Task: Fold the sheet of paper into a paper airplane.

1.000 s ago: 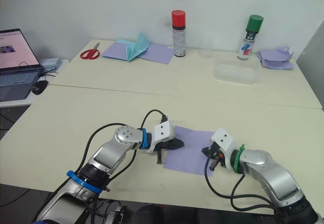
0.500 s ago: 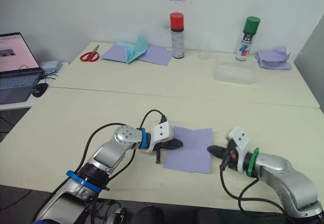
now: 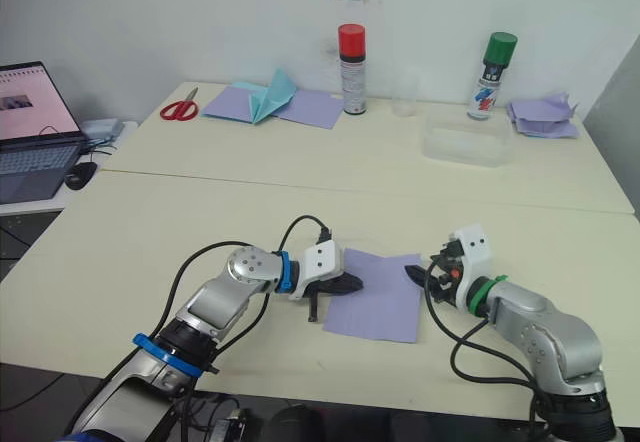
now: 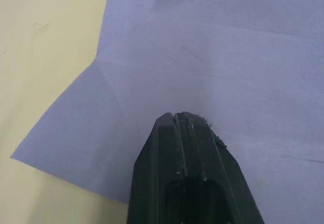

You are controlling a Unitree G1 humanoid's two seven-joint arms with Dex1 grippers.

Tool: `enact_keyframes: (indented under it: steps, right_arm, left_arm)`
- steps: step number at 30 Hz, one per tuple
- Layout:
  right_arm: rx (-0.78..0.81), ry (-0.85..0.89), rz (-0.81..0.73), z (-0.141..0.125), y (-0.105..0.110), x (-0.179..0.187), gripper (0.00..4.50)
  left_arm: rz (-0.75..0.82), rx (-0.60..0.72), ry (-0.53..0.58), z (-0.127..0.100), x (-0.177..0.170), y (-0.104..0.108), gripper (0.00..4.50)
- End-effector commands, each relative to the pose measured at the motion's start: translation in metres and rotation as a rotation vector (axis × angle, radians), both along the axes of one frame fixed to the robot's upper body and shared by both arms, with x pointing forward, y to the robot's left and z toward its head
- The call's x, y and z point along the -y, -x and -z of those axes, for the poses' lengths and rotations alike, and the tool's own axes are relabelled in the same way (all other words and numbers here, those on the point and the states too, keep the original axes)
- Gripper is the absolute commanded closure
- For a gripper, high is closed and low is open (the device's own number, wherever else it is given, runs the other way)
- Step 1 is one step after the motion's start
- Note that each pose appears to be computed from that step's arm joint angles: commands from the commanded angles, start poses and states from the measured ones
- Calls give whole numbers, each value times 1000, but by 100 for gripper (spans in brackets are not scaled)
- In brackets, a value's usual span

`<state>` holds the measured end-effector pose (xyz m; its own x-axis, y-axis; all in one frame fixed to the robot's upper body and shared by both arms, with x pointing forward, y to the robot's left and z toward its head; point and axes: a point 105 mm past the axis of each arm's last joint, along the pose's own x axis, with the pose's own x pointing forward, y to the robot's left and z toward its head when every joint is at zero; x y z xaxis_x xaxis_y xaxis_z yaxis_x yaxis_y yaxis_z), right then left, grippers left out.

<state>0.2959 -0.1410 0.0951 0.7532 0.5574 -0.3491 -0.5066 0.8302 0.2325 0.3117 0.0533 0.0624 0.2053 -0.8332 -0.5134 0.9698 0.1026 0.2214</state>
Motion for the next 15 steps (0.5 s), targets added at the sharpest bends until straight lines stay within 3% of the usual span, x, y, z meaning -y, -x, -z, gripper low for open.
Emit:
enact_keyframes:
  steps: [1, 3, 5, 12, 13, 15]
  right_arm:
    - [40, -27, -9, -13, -5, -9, 109]
    - [60, -2, -36, -13, -5, -12, 125]
    - [91, 47, -92, -11, -2, -16, 171]
    - [232, 192, -245, -9, 5, -29, 426]
    - [247, 207, -264, -8, 7, -31, 447]
    - [284, 281, -319, -3, 9, -35, 447]
  left_arm:
    - [-23, -67, -105, 30, -11, 6, 450]
    - [-23, -68, -105, 30, -11, 7, 450]
    - [-22, -70, -106, 31, -11, 8, 450]
    - [-27, -79, -118, 36, -12, 11, 450]
    - [-27, -79, -119, 36, -12, 11, 450]
    - [-27, -78, -129, 38, -13, 11, 450]
